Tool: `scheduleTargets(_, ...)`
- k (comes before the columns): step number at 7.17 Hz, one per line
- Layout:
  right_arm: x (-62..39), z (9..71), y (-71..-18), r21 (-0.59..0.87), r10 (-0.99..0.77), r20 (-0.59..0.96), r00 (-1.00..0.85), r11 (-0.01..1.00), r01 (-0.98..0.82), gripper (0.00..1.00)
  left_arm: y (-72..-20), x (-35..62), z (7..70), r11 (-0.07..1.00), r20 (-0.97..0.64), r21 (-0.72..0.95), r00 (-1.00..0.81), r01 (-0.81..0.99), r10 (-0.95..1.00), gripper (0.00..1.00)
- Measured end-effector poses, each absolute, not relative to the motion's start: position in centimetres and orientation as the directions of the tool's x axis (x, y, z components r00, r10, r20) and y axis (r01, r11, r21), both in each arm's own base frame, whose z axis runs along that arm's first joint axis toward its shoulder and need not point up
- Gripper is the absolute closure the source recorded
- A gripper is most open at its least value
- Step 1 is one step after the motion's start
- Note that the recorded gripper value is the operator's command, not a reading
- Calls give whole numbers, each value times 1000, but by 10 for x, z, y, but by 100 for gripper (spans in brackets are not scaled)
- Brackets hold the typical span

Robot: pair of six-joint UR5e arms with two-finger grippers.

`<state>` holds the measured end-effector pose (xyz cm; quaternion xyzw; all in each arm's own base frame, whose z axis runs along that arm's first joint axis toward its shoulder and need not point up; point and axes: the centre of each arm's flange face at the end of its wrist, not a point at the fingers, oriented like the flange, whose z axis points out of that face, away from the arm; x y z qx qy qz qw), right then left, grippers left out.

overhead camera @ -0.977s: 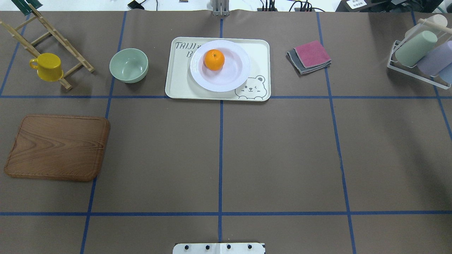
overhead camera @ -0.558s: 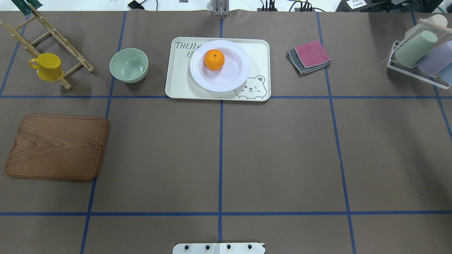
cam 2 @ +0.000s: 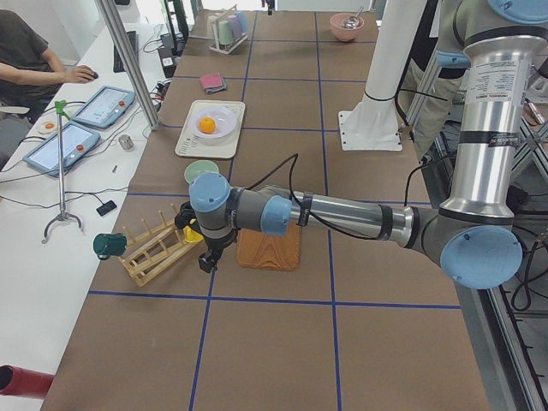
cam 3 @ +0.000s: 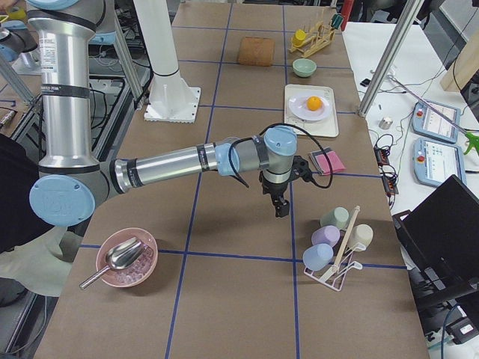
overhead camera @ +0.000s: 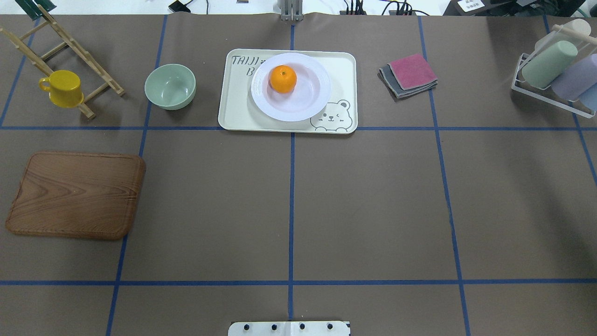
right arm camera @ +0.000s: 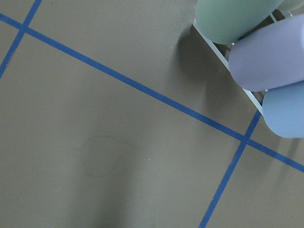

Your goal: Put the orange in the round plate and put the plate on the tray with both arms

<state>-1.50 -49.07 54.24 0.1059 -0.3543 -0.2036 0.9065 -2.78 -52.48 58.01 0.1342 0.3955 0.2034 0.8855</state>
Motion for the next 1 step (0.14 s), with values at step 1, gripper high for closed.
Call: scheduleTargets(1, -15, 543, -491, 345, -450, 596, 665, 891, 294, 0, -525, -28, 579, 880, -645, 400, 604, -255, 468, 1)
